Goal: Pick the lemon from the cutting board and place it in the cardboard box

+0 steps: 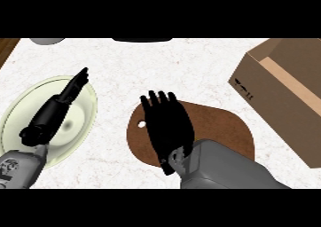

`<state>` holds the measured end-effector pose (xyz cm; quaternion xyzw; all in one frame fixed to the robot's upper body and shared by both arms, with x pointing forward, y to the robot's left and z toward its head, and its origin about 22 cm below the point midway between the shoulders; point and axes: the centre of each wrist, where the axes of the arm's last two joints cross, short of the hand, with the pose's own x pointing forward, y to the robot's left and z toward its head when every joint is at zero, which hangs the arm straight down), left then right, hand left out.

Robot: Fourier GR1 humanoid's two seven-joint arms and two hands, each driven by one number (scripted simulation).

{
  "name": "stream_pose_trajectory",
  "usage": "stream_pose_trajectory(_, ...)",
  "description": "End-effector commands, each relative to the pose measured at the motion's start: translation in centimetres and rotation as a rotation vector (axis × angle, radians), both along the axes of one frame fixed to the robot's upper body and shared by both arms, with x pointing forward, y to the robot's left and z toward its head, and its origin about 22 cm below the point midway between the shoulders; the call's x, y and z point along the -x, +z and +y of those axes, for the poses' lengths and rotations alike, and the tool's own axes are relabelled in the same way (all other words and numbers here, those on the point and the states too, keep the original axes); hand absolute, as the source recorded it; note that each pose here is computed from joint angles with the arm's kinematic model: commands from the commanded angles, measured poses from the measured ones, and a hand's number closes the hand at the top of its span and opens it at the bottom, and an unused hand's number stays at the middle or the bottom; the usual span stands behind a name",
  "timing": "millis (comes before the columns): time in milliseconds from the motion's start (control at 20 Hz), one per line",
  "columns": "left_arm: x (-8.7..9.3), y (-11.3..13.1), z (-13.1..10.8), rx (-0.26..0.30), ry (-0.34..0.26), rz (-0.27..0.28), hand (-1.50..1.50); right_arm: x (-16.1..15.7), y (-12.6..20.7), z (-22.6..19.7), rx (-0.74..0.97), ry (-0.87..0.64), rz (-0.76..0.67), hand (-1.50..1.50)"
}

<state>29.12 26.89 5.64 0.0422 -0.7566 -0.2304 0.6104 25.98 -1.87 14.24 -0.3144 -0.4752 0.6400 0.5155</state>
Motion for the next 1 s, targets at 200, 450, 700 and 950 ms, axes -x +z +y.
stream_pose_trajectory(200,0.8,1.3,0.6,-0.007,-0.009,-0.005,0.00,-0.4,-2.8,-0.2,0.146,-0.098,0.014,-1.50)
stream_pose_trajectory(450,-0.1,1.7,-0.7,0.002,0.004,-0.003,0.00,-1.1,-3.9,0.7,0.159,-0.107,-0.001,-1.50)
stream_pose_trajectory(700,1.4,1.2,0.2,-0.002,0.000,0.000,0.00,-2.2,-4.4,-1.0,0.124,-0.097,0.051,-1.50)
stream_pose_trajectory(950,0.9,1.2,-1.7,-0.005,0.000,-0.024,0.00,-3.4,-5.4,-0.3,0.118,-0.102,0.061,-1.50)
